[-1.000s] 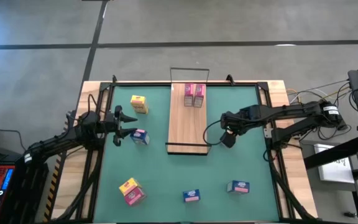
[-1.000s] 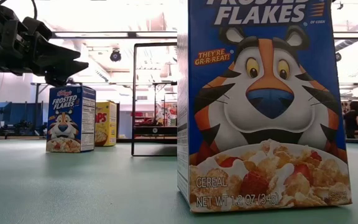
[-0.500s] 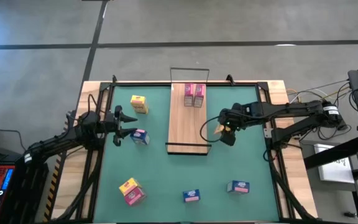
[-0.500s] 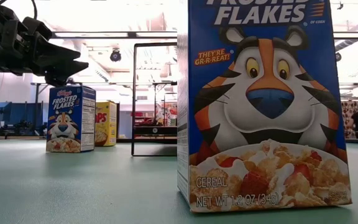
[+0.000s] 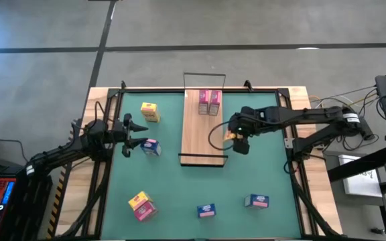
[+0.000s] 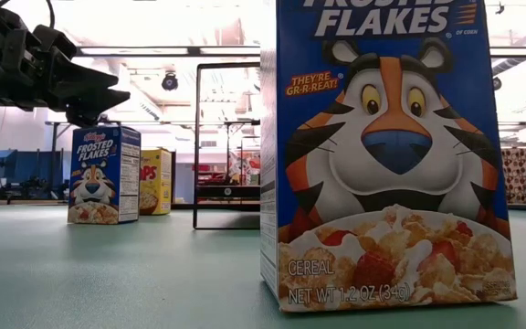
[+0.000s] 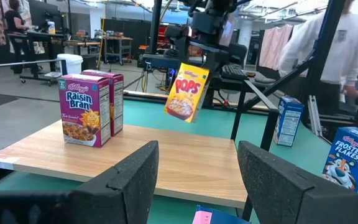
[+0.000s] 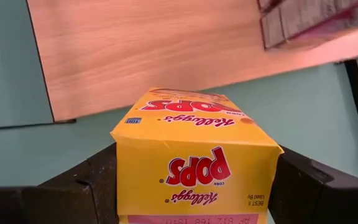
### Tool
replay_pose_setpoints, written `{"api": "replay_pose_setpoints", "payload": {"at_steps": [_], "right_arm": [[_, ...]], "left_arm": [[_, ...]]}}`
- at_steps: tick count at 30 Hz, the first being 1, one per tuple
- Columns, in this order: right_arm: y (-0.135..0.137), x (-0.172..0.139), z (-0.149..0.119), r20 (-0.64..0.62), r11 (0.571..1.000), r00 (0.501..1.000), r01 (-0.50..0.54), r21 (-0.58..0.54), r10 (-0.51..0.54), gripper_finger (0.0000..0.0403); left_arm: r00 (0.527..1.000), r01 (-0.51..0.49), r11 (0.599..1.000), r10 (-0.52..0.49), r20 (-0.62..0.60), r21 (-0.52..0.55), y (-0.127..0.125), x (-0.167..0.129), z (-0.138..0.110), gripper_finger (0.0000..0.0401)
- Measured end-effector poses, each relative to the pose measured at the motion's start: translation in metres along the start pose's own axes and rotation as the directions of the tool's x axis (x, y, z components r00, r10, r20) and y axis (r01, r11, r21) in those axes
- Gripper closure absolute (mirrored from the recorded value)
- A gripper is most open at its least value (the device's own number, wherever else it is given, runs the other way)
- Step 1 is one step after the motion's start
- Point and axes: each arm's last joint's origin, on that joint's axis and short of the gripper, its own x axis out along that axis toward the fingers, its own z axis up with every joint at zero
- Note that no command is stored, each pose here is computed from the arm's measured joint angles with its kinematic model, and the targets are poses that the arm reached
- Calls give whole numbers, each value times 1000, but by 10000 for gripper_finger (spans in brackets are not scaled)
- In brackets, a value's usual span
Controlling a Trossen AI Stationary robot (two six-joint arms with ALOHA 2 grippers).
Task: Stack cereal on shelf
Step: Put the middle right yellow cereal box on the shelf
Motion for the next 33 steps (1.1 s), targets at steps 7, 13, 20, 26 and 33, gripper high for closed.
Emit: {"api": "replay_pose_setpoints", "payload": {"at_steps": [7,13,20,26,33], "right_arm": [[-1,15,22,-61,999,998,3,-52,-7,119],[-8,19,45,-86,998,996,11,-60,-16,119],[-6,34,64,-139,991,990,-14,-132,-4,119],[-11,39,71,-143,988,990,-17,-153,-5,119],[-11,38,77,-77,978,997,-35,-206,19,119]], "left_arm": [[1000,0,1000,0,0,0,0,0,0,197],[1000,0,1000,0,0,0,0,0,0,197],[1000,0,1000,0,0,0,0,0,0,197],[1000,0,1000,0,0,0,0,0,0,197],[1000,0,1000,0,0,0,0,0,0,197]]}}
